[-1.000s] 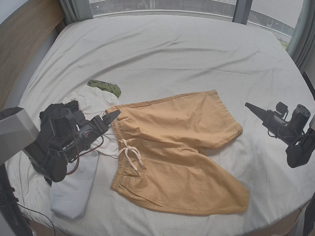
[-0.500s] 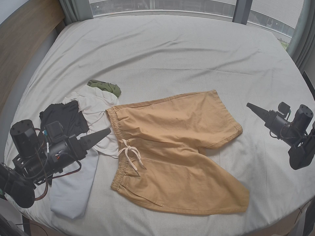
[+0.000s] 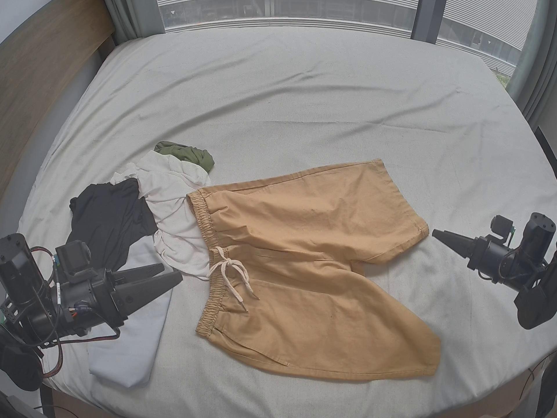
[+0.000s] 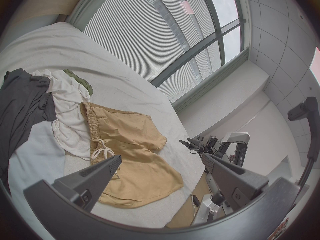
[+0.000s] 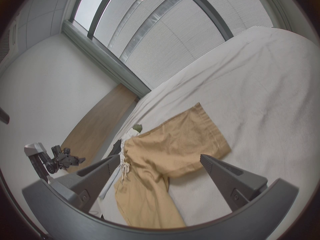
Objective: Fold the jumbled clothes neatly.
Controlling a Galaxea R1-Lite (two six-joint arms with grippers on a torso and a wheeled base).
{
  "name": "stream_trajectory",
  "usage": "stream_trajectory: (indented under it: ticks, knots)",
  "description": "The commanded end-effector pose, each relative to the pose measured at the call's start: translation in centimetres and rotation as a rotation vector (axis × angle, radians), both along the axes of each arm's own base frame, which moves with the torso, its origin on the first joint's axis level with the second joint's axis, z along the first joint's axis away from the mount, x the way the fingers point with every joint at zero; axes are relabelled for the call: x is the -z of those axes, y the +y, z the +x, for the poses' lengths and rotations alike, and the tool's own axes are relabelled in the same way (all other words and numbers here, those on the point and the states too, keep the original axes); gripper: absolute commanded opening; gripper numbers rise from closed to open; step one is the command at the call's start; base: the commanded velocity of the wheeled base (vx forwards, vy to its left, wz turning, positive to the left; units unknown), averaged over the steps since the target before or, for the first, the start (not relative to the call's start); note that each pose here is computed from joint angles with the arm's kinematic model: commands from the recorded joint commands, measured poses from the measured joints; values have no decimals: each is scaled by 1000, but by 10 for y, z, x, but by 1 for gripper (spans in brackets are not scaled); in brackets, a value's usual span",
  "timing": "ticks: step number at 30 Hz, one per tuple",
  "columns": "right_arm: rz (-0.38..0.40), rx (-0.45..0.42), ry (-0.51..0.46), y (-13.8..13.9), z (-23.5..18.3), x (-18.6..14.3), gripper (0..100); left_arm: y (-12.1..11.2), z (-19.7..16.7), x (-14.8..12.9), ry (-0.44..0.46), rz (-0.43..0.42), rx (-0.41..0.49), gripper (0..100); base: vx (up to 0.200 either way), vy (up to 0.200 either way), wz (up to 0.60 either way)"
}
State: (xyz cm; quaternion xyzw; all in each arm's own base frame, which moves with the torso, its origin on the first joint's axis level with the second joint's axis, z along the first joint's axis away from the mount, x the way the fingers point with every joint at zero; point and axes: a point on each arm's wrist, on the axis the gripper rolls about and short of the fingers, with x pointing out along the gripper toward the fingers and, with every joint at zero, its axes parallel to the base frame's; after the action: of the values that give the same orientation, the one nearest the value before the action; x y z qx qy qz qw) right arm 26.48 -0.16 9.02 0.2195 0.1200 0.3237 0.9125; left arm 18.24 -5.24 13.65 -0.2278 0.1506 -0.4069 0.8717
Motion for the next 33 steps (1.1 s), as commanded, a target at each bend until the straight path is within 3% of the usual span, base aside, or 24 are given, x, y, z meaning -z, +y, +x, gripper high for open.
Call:
stream_trajectory:
  ticks: [1,12,21,33]
  knots:
    - [-7,-7,89,4,-13,17,100,0,-1,13,47,28,9,100,0,0,0]
    - [-1,36,275,-5,-41,46,100,-2,7,38,93,116,30,100,0,0,0]
    - [-94,11,443,-9,-54,95,100,-3,9,42,108,119,31,100,0,0,0]
    - [-84,3,505,-10,-55,108,100,-3,9,43,114,120,34,100,0,0,0]
